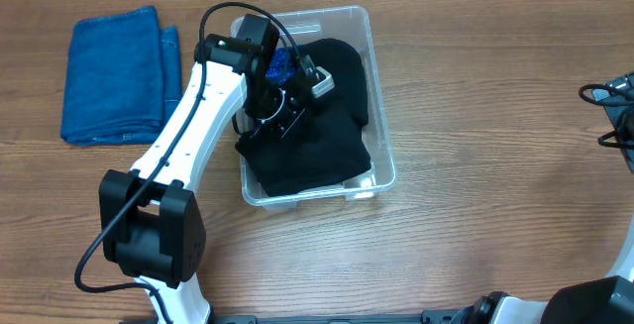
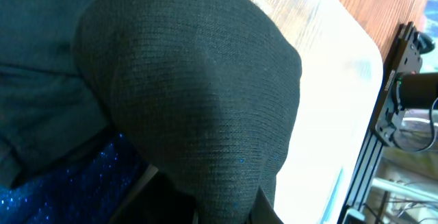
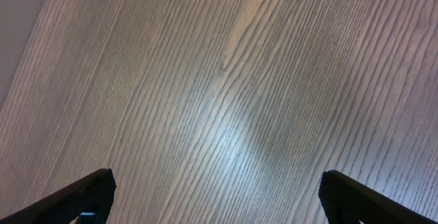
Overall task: Pack container
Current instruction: 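Lower the black cloth into the bin over the other cloths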
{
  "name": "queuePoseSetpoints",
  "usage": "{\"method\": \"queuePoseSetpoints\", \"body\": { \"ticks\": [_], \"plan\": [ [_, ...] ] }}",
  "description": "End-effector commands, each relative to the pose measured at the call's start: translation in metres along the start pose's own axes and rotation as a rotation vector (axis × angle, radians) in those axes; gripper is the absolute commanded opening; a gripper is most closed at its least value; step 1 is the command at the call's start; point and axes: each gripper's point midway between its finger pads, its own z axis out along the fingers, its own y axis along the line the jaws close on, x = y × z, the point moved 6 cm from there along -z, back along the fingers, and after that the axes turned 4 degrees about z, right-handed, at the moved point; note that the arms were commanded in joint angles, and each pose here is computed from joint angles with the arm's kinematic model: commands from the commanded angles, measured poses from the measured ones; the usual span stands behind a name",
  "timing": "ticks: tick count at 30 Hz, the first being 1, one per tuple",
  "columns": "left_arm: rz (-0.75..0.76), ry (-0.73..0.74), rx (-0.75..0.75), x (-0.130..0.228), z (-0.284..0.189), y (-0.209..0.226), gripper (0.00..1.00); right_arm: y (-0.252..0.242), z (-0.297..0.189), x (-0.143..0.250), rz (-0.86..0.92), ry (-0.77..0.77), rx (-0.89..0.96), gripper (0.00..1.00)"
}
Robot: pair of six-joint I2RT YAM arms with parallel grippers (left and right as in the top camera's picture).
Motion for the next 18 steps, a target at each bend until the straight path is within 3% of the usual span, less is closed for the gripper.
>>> {"method": "queuePoseSetpoints", "body": {
  "ticks": [1,8,18],
  "plan": [
    [0.123,-0.044,0.031,-0.0133,-0.0026,-0.0126,0.09,-0.0008,0.0014,-0.0001,0.010,0.000,0.000,1.00],
    [0.141,-0.067,0.020,-0.0181,-0.0025,-0.0101,0.15,-0.0008,0.0014,-0.0001,0.010,0.000,0.000,1.00],
    [0.144,-0.063,0.025,-0.0186,0.0001,-0.0113,0.67,-0.0008,0.0014,-0.0001,0.010,0.000,0.000,1.00]
  ]
}}
